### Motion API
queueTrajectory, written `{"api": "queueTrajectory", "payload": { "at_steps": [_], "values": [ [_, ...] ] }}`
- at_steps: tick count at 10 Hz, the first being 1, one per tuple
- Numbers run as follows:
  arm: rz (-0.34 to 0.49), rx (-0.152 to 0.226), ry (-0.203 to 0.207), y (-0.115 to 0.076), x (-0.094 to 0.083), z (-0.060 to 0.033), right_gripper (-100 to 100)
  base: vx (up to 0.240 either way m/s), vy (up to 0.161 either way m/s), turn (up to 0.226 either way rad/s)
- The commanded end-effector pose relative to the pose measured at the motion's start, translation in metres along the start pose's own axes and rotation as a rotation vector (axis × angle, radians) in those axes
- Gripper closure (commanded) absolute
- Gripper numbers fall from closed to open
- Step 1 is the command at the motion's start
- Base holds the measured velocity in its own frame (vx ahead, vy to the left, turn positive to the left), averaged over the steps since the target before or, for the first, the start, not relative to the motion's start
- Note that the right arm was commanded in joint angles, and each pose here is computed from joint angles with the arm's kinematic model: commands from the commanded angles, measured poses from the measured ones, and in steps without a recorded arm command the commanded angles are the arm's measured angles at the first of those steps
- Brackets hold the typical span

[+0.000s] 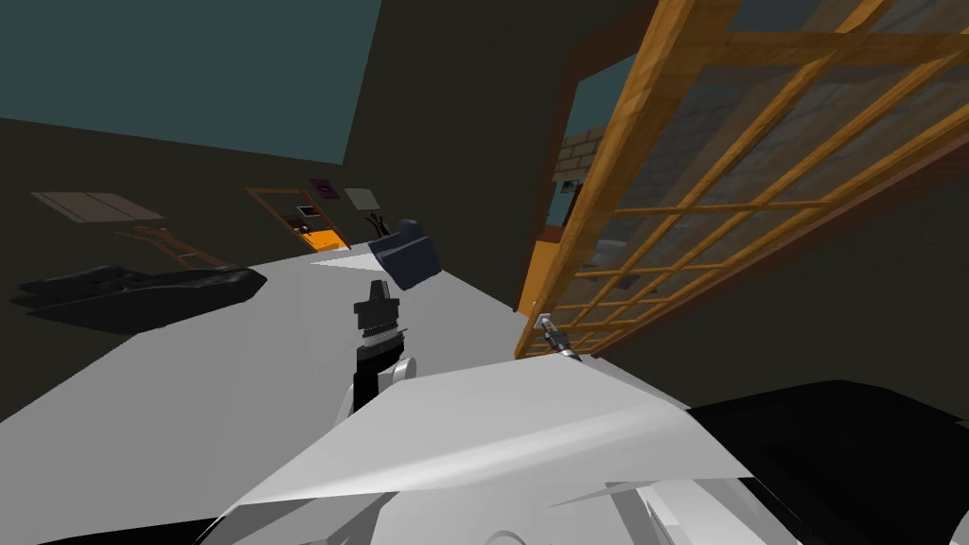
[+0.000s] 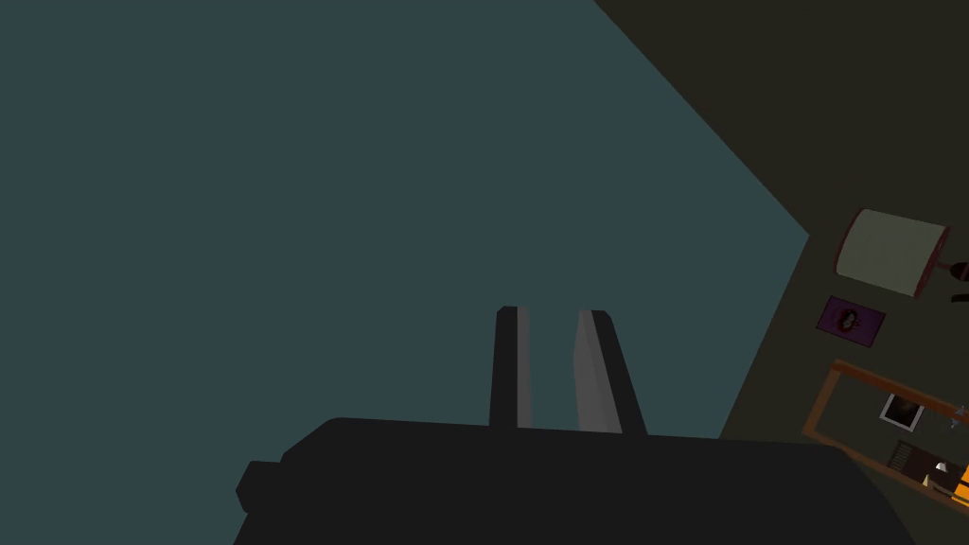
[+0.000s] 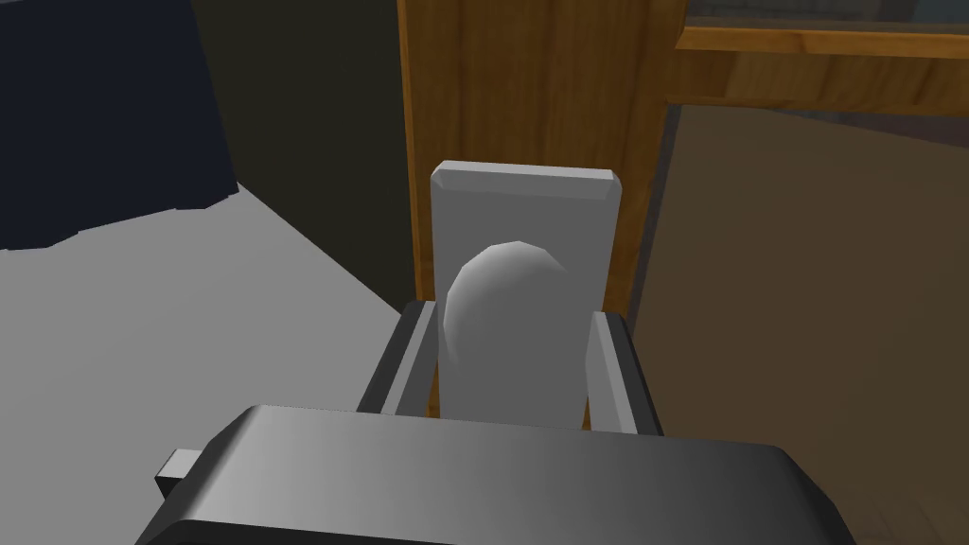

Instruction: Pull the door open

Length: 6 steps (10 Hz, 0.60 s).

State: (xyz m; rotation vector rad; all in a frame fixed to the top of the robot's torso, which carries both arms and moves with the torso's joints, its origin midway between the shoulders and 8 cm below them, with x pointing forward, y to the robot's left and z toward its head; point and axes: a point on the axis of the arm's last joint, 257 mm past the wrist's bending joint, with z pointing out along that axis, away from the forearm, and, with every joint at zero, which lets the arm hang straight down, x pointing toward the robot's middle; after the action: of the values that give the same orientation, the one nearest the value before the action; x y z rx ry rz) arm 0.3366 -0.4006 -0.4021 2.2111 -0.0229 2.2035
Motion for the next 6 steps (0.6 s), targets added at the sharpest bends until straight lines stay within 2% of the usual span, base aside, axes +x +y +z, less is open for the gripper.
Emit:
{"api": "queueTrajectory", "payload": {
  "at_steps": [1,6],
  "values": [
    [0.003,0.019,0.003,-0.001,0.000,-0.0078,100,-0.215,-0.050,0.153],
    [0.003,0.071,0.004,0.003,0.002,-0.0338,100,-0.211,-0.065,0.139]
  ]
}}
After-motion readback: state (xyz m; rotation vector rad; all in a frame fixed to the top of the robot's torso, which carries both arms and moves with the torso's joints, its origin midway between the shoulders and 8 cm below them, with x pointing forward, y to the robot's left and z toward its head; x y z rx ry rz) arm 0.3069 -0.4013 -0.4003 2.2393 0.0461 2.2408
